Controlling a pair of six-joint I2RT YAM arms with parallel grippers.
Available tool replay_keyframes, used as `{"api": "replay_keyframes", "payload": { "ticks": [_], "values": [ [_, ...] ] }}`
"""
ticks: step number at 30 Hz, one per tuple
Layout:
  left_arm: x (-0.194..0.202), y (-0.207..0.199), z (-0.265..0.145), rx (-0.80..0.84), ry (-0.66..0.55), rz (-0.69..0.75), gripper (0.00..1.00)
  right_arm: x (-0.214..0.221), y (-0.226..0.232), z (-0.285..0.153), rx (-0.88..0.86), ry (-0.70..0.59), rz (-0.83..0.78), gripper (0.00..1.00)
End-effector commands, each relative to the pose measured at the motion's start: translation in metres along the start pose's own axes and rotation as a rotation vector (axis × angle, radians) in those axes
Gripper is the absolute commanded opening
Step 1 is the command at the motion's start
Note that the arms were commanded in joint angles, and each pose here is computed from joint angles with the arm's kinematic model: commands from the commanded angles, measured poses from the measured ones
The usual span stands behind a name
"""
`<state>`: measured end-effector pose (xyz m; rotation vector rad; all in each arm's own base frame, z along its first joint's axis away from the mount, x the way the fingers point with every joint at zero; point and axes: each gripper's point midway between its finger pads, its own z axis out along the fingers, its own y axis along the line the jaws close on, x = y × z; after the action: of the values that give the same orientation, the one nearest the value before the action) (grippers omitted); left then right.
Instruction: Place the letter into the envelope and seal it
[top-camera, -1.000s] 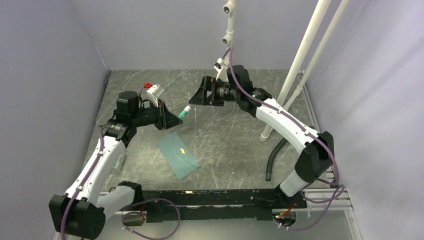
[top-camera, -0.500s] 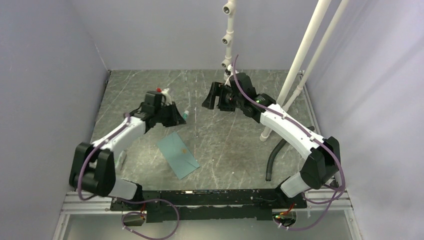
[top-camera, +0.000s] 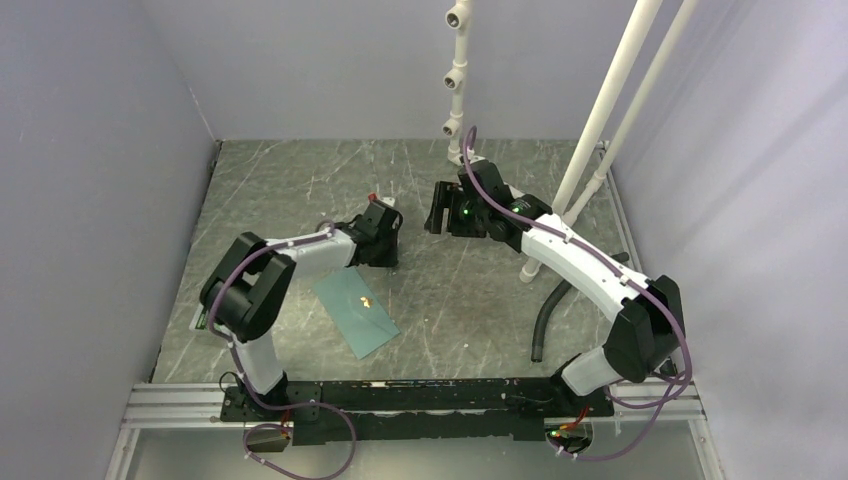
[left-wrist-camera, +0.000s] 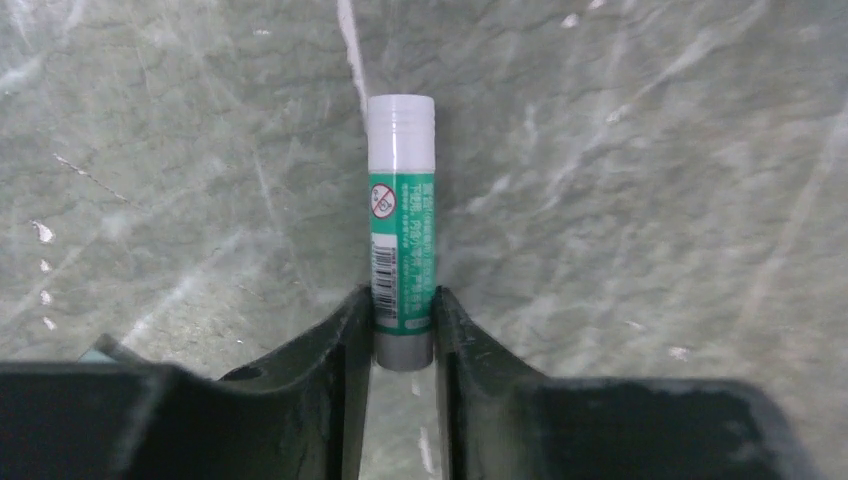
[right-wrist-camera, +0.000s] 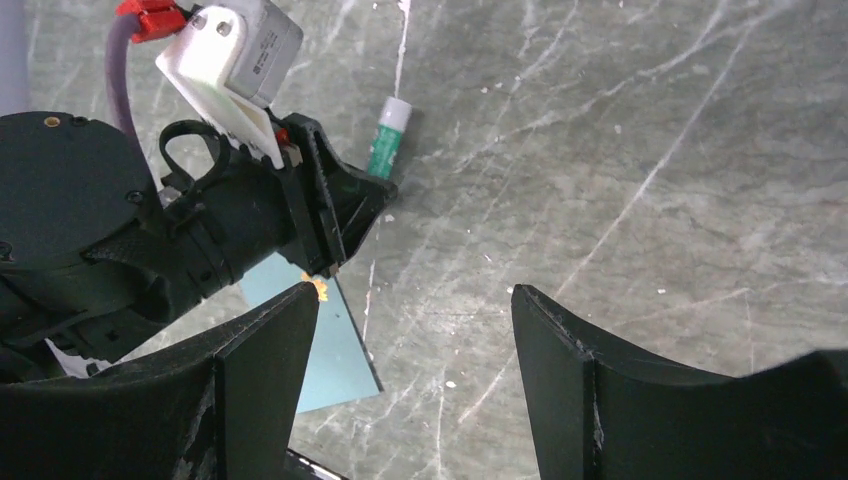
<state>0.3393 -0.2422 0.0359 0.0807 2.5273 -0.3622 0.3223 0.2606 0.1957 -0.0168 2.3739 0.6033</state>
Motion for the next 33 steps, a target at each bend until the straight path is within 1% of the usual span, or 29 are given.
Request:
{"api": "replay_keyframes", "payload": {
  "ticks": [1, 3, 6, 10, 13, 14, 17, 19, 22, 23, 24, 25, 26, 27, 29, 33],
  "values": [
    [-0.010, 0.008, 0.011, -0.097, -0.050, 0.003, 0.38, 0.000, -0.009, -0.012, 0.037, -0.021, -0.001, 0.75],
    [-0.003, 0.006, 0.009, -0.109, -0.016, -0.014, 0.51, -0.001, -0.009, -0.015, 0.018, -0.026, 0.021, 0.75],
    [0.004, 0.006, 0.002, -0.130, 0.011, -0.016, 0.59, 0.003, -0.005, -0.015, -0.016, -0.017, 0.029, 0.75],
    [0.005, 0.007, -0.002, -0.133, 0.013, -0.022, 0.60, 0.010, -0.008, -0.011, -0.019, 0.016, 0.018, 0.75],
    [0.002, 0.001, -0.001, -0.103, 0.011, -0.008, 0.57, 0.011, -0.008, -0.012, -0.034, 0.009, 0.005, 0.76],
    [0.000, -0.001, -0.003, -0.095, 0.009, -0.007, 0.58, 0.011, -0.008, -0.013, -0.036, 0.012, -0.001, 0.75],
    [-0.013, -0.016, -0.014, -0.027, -0.022, -0.001, 0.67, 0.013, -0.009, -0.019, -0.039, 0.025, -0.033, 0.76],
    [-0.022, -0.023, -0.028, 0.003, -0.042, -0.008, 0.72, 0.012, -0.011, -0.025, -0.035, 0.020, -0.065, 0.78],
    [-0.033, -0.022, -0.062, 0.015, -0.096, -0.042, 0.80, 0.011, -0.018, -0.036, -0.007, 0.002, -0.100, 0.81],
    [-0.037, -0.021, -0.077, 0.016, -0.115, -0.055, 0.87, 0.009, -0.022, -0.040, 0.018, -0.001, -0.109, 0.82],
    [-0.042, -0.020, -0.094, 0.016, -0.136, -0.065, 0.92, 0.006, -0.025, -0.044, 0.040, -0.005, -0.113, 0.82],
    [-0.045, -0.017, -0.113, 0.014, -0.154, -0.072, 0.93, 0.006, -0.027, -0.048, 0.052, 0.001, -0.117, 0.83],
    [-0.047, -0.012, -0.131, -0.002, -0.171, -0.078, 0.93, 0.006, -0.027, -0.051, 0.055, 0.012, -0.126, 0.96],
    [-0.050, -0.006, -0.151, -0.019, -0.195, -0.095, 0.93, 0.008, -0.027, -0.053, 0.055, 0.028, -0.134, 0.99],
    [-0.050, 0.016, -0.188, -0.096, -0.238, -0.138, 0.93, 0.010, -0.030, -0.057, 0.083, 0.052, -0.128, 1.00],
    [-0.034, 0.051, -0.269, -0.167, -0.280, -0.194, 0.93, 0.017, -0.035, -0.077, 0.141, 0.097, -0.105, 1.00]
  ]
}}
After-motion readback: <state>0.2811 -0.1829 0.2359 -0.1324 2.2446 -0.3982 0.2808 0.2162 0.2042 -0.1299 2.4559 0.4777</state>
